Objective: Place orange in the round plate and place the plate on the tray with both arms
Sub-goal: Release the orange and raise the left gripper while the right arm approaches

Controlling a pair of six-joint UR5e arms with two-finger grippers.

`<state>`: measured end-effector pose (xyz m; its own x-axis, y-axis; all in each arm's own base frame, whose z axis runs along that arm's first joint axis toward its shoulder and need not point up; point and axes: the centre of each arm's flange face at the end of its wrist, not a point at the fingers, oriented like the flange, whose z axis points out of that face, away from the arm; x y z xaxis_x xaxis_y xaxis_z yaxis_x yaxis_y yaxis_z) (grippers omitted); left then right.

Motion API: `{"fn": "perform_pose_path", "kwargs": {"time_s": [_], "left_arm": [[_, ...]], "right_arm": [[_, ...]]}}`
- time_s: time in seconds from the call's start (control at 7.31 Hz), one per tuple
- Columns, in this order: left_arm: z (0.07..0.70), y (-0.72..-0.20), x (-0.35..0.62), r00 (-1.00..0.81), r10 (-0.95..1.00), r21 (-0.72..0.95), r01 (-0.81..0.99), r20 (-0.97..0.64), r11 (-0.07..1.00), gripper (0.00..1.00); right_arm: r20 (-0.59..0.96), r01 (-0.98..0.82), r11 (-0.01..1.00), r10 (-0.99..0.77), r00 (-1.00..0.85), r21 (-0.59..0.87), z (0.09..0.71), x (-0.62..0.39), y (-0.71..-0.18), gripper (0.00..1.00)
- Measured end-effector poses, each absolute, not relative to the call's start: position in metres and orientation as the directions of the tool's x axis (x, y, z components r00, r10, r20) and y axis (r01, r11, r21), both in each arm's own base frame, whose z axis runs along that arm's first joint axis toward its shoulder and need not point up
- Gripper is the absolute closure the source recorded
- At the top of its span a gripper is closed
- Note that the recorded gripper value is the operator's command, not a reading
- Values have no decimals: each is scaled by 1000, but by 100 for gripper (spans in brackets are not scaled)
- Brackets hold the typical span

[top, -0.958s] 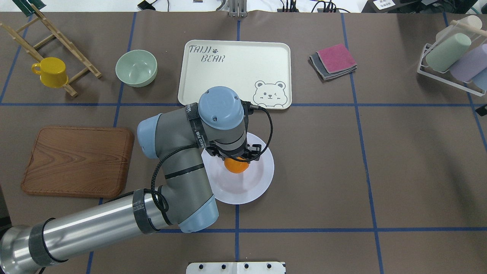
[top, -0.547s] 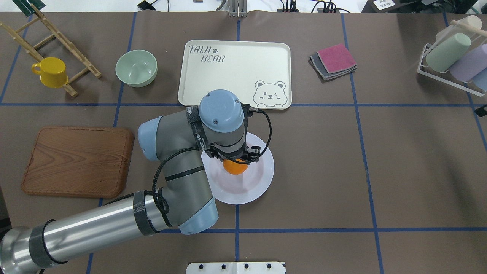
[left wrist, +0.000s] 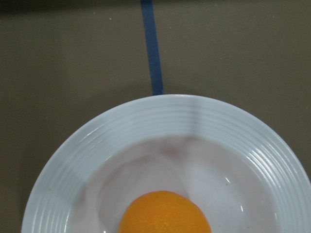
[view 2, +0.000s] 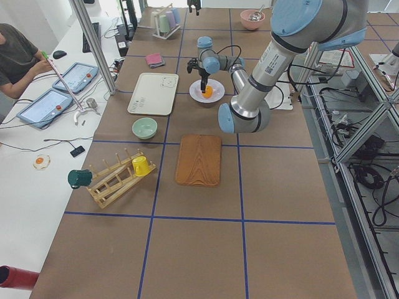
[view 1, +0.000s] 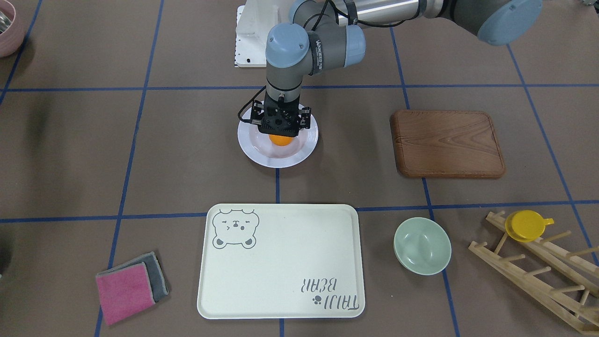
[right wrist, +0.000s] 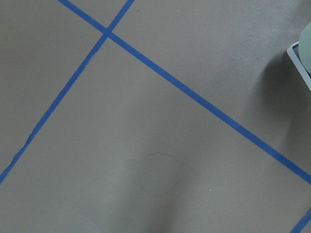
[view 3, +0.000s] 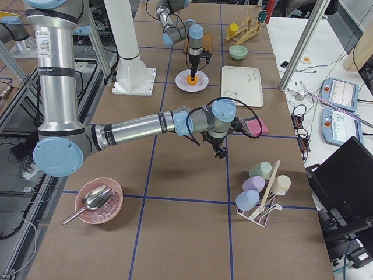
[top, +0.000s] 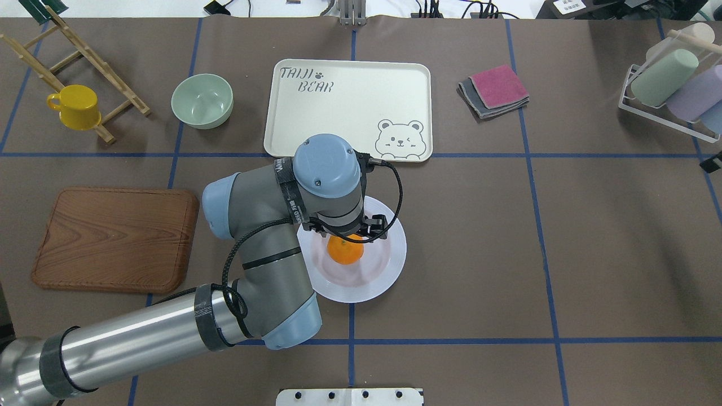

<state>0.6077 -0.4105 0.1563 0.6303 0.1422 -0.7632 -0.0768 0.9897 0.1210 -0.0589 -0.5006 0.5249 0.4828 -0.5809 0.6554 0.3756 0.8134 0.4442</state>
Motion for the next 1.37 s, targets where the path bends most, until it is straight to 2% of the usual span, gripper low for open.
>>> {"fn": "perform_pose_path", "kwargs": {"time_s": [0.27,0.68,1.09,1.37], "left_arm": [[167,-420,543,599,158,159,-51,-785,986,1],[232,-456,436,609,249,246,-89,-753,965,1],[320,-475,307,615,348,305,-179,-708,936,1],[345,-487,259,621,358,315,-184,-698,931,1]], "right_arm": [[707,292,870,-494,506,398,514,-97,-504,0],[842,83,960,-274,465,267,482,-175,-491,0],[929,-111,987,-66,365,114,438,-273,-472,0],[970,-246,969,77,233,-17,398,-349,-442,0]]}}
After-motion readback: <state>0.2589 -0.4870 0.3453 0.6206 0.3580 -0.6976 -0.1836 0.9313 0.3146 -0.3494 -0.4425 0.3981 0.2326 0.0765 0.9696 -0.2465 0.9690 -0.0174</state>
